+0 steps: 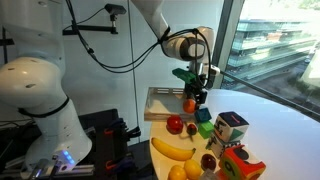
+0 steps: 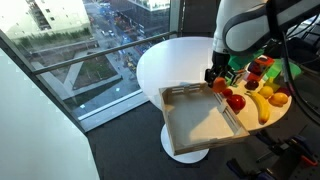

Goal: Put the toy orange on the tray

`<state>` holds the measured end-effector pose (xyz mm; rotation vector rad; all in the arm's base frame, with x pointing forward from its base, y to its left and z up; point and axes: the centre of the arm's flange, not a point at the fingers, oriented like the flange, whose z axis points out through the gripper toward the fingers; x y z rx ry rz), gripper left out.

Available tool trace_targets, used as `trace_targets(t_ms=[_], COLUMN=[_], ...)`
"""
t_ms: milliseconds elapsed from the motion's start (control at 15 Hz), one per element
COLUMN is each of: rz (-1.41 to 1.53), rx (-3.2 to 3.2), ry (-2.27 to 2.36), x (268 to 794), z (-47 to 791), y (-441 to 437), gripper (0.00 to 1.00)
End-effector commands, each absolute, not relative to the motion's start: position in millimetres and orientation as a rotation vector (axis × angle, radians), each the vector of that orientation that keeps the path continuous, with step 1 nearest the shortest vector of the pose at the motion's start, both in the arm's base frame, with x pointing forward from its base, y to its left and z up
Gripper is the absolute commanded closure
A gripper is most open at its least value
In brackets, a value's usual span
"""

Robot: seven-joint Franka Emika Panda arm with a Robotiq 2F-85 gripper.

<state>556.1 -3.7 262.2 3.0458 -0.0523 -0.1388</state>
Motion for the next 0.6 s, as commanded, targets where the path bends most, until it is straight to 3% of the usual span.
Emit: trace_targets(t_ms=[0,533], rz=[-0.195,-0.274], rx=[3.033,3.011], ry=[-0.107,-0.136], x=[569,571], z=[258,246], y=[1,7], gripper=[0.47,0.47])
